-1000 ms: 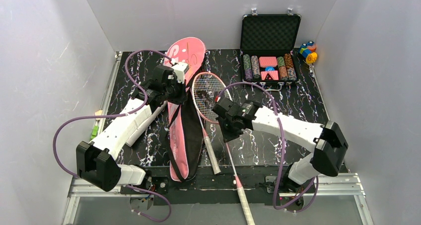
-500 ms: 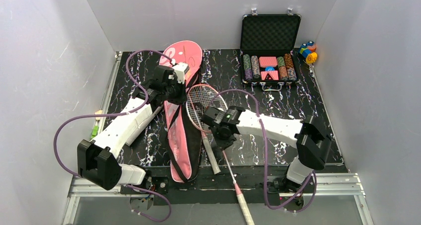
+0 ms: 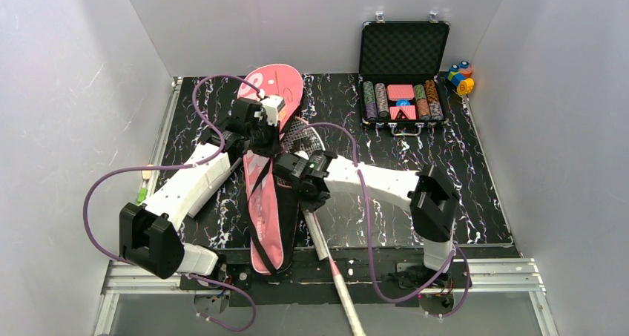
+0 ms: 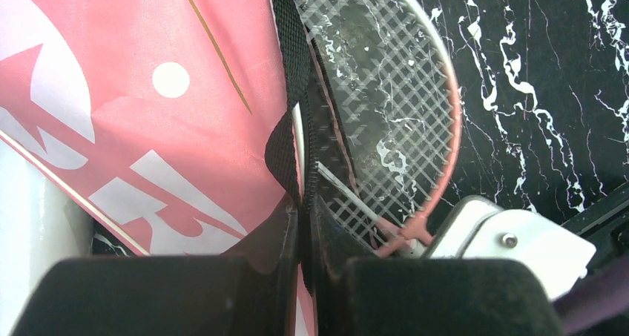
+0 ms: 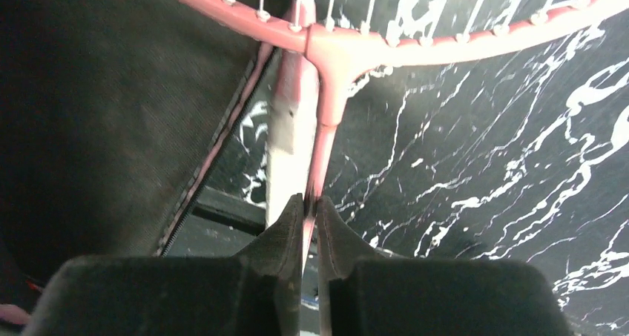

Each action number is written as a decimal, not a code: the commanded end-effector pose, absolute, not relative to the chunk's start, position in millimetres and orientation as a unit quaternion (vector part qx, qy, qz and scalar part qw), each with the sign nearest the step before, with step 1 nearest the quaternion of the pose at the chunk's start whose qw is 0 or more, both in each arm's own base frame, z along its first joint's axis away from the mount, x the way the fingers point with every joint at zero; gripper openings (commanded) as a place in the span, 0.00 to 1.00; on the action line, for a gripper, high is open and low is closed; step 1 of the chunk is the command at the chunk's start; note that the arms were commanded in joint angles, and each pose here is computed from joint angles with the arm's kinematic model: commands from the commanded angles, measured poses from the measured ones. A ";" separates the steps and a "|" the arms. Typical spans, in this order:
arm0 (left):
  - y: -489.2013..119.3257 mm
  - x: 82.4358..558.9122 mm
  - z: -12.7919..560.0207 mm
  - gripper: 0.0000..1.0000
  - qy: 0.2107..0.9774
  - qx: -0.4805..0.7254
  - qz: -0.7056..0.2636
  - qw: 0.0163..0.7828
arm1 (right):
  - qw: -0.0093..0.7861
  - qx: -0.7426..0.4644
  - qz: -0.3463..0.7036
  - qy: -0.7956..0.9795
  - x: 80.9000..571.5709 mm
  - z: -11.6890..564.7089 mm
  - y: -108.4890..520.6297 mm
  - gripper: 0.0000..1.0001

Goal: Pack up the badminton gear

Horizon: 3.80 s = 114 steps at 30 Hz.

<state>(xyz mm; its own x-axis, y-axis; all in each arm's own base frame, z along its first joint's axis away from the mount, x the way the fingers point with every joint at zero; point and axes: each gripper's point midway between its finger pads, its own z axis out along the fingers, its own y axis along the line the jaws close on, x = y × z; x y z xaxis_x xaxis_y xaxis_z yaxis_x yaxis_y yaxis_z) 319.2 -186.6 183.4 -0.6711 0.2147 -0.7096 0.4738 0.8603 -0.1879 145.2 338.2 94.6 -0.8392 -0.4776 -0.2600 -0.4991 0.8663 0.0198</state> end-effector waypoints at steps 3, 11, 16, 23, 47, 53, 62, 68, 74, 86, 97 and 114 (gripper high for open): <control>-201.4 322.5 213.1 0.00 0.871 0.210 -0.220 0.387 | 0.215 -0.296 0.045 0.929 184.8 124.4 370.7 0.01; -203.2 319.7 213.6 0.00 0.870 0.214 -0.226 0.383 | 0.269 -0.276 0.034 0.922 238.5 134.0 389.9 0.01; -203.2 317.7 212.4 0.00 0.870 0.215 -0.227 0.381 | 0.294 -0.200 0.073 0.932 277.5 141.5 396.7 0.01; -204.5 314.5 213.5 0.00 0.867 0.221 -0.234 0.380 | 0.323 -0.178 0.137 0.919 304.2 161.3 426.9 0.01; -206.6 311.3 207.2 0.00 0.869 0.225 -0.240 0.369 | 0.277 -0.144 0.358 0.880 259.9 161.6 409.6 0.44; -206.7 311.7 207.8 0.00 0.869 0.225 -0.240 0.370 | 0.259 -0.123 0.353 0.891 224.6 150.8 377.4 0.53; -207.9 309.6 209.9 0.00 0.868 0.226 -0.245 0.369 | 0.271 -0.076 0.328 0.902 201.4 123.3 325.1 0.54; -205.0 312.4 208.9 0.00 0.869 0.229 -0.235 0.370 | 0.225 -0.148 0.370 0.889 142.3 122.0 339.2 0.60; -205.3 314.2 206.9 0.00 0.870 0.229 -0.232 0.369 | 0.221 -0.192 0.339 0.894 116.5 119.8 353.8 0.59; -205.1 312.3 210.9 0.00 0.868 0.229 -0.235 0.373 | 0.212 -0.222 0.288 0.907 129.6 91.1 376.0 0.50; -204.5 311.6 212.4 0.00 0.867 0.231 -0.234 0.375 | 0.221 -0.231 0.290 0.902 135.6 95.4 386.9 0.01; -209.3 306.2 208.3 0.00 0.866 0.238 -0.249 0.362 | 0.316 -0.219 0.262 0.885 227.5 145.5 374.5 0.01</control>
